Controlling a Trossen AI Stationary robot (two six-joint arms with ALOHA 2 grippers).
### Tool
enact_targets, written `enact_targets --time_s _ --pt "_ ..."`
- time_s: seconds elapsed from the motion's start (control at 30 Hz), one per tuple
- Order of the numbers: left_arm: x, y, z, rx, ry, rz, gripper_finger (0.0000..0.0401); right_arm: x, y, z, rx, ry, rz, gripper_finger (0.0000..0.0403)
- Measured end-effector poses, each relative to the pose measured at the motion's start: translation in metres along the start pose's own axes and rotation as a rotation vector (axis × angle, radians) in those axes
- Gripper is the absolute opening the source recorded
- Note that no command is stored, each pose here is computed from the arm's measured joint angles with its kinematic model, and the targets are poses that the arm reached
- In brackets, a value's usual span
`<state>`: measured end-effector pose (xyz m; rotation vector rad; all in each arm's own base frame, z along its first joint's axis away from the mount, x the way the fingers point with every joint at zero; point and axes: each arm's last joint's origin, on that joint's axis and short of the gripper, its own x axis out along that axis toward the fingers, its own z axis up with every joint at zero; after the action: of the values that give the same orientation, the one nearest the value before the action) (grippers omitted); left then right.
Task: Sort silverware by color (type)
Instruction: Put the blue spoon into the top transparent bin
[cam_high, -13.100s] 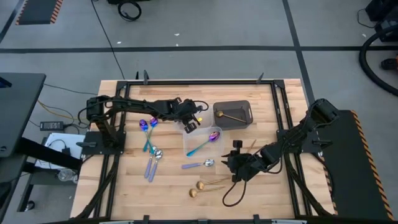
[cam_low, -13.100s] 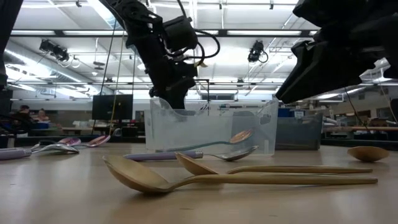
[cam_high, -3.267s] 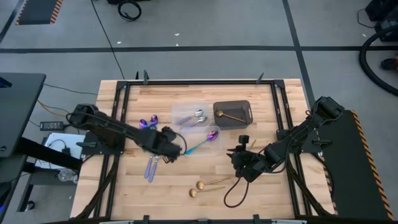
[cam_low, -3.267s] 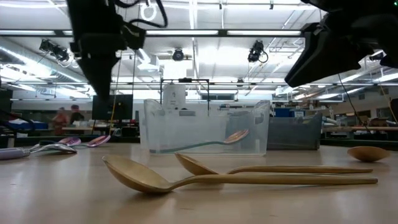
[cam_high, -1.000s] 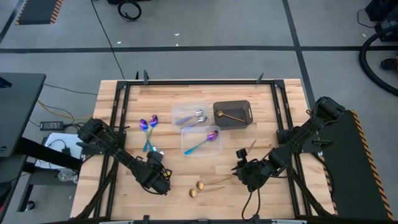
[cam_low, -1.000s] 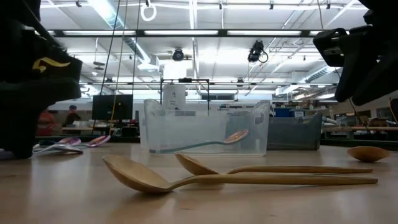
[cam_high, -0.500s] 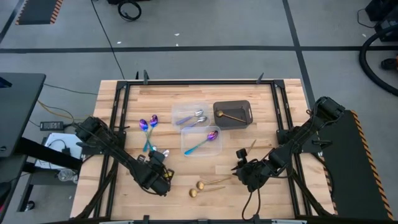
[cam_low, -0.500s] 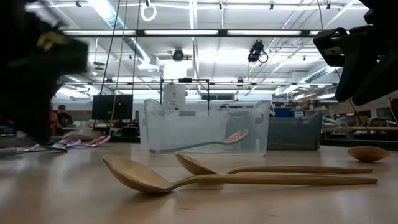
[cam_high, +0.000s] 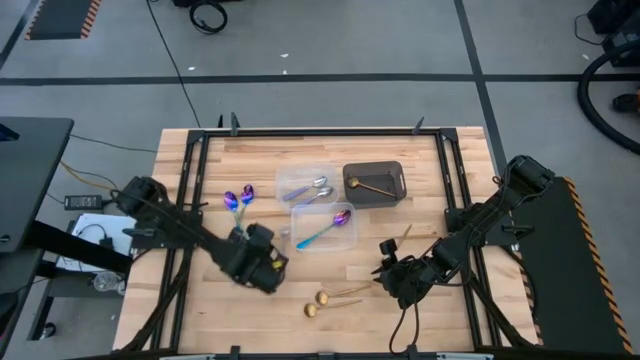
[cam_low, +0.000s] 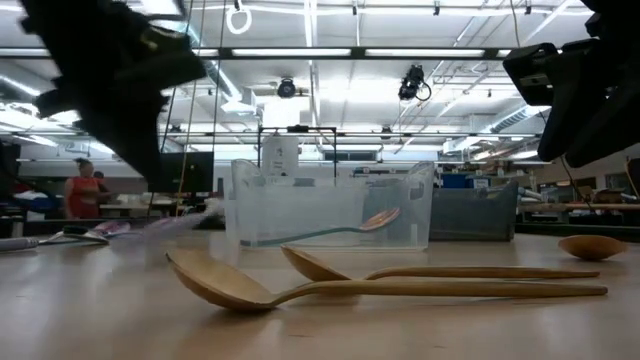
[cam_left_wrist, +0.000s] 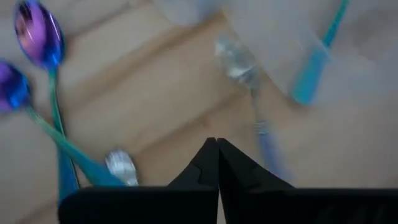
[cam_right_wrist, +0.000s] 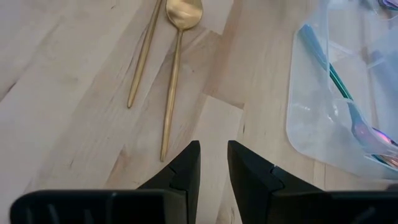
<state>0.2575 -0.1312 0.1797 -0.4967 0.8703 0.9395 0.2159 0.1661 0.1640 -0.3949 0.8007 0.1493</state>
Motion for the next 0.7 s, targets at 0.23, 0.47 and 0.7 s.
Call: enact_targets --time_s 0.23,0.47,0.7 --pt "0.012 0.004 0.029 -0.028 0.066 0.015 0.0013 -0.001 0.002 0.000 0.012 -0.002 0.007 0.0091" --pt "0.022 -0.005 0.040 -0.084 0.129 -0.069 0.0068 -0.005 0.010 -0.001 0.013 -0.010 0.027 0.0091" --pt "0.031 -0.011 0.037 -0.145 0.151 -0.070 0.0123 -0.008 0.015 -0.002 0.026 -0.016 0.031 0.0091"
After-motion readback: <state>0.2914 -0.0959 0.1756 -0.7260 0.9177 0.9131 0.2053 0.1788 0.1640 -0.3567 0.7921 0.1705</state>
